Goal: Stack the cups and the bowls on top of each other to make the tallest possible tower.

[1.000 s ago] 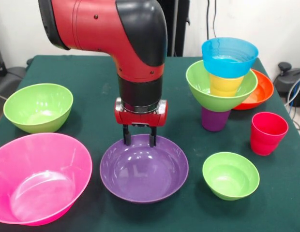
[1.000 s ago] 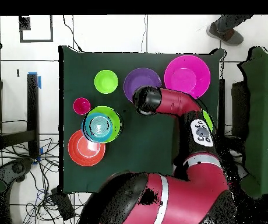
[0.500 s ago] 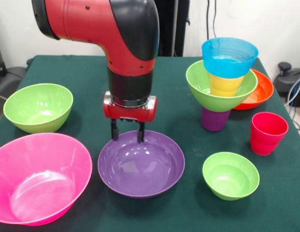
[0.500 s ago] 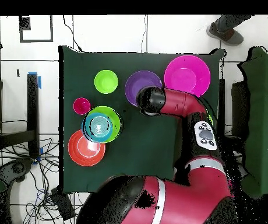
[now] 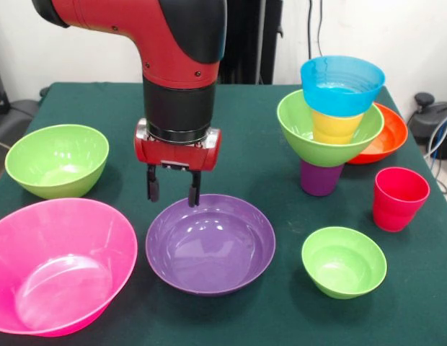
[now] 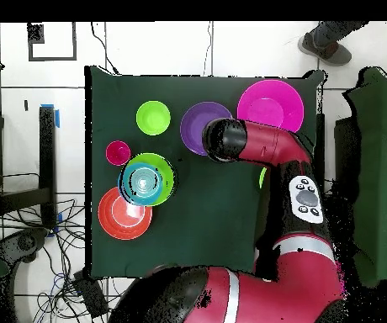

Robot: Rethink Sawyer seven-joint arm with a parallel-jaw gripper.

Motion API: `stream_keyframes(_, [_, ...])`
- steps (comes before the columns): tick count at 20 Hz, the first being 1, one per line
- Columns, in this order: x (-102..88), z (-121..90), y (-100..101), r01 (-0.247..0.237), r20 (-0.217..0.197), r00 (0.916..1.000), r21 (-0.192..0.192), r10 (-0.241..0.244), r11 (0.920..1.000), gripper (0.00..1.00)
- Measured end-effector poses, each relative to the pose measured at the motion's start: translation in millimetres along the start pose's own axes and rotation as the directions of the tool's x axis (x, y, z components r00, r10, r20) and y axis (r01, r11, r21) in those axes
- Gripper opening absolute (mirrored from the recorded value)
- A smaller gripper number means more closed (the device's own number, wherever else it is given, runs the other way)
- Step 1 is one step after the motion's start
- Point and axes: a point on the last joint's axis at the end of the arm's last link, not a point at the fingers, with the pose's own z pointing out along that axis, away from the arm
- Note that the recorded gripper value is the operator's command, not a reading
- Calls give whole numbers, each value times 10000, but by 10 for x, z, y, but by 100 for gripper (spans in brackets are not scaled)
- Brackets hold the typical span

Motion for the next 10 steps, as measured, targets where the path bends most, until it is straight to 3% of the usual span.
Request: stream_keyframes(10, [100,179,-74,-128,-302,9995,-42,126,9999,100])
